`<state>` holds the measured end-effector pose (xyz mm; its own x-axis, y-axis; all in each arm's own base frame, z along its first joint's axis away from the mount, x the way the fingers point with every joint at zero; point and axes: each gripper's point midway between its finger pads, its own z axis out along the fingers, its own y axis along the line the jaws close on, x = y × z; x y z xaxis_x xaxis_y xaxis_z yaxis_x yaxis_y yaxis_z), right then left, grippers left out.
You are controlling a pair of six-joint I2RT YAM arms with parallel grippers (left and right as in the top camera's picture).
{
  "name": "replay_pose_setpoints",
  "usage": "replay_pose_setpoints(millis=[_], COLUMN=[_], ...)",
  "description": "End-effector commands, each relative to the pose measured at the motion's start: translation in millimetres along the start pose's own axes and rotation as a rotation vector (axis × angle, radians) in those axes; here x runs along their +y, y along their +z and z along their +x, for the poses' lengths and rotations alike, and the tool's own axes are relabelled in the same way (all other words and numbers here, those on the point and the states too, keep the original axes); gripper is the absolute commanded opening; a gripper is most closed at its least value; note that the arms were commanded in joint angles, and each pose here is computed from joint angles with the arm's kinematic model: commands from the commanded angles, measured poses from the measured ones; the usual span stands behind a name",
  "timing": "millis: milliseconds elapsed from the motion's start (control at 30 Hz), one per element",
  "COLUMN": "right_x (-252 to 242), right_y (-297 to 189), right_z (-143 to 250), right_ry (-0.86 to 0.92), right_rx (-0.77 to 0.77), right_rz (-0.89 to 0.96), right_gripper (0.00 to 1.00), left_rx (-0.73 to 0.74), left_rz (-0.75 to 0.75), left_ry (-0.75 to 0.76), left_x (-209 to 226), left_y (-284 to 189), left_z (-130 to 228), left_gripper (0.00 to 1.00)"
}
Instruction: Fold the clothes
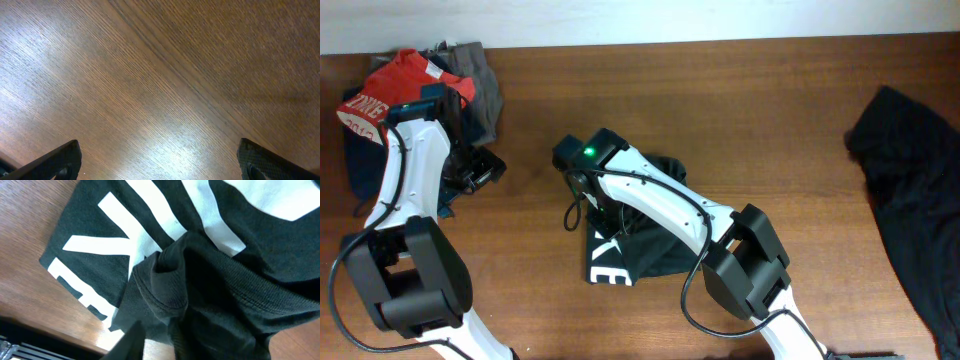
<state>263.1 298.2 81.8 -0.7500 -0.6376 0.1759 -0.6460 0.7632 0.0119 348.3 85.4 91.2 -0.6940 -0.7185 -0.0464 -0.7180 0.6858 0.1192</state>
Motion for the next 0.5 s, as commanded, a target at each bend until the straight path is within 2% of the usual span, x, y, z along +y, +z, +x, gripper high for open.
replay_pose_setpoints(millis=[0,67,200,267,333,467], right_x=[-6,-8,-17,-17,-15,-13], right_y=[5,5,4,4,4,4], right_z=[5,9,14,13,14,10], right_ry=[0.074,0.075,0.108,0.099,0.06,0.016], right_rx=[0.03,0.047,0.06,0.06,0.063,0.051], right_rz=[0.029,0.038,0.09,0.089,0.076,0.071], right_gripper=[0.14,0.04,0.04,0.14,0.38,0.57], left_rx=[-0.019,-0.019,-0.019,-0.019,-0.019,-0.018], left_rz=[0.0,0.0,0.0,0.0,0.0,0.0], left_ry=[-0.01,-0.01,-0.01,-0.01,-0.01,-0.01], left_x=[2,2,2,2,2,2], left_y=[-6,-6,-6,-6,-6,-6], left_z=[0,0,0,0,0,0], left_gripper=[0.99,0.99,0.99,0.99,0.99,0.99])
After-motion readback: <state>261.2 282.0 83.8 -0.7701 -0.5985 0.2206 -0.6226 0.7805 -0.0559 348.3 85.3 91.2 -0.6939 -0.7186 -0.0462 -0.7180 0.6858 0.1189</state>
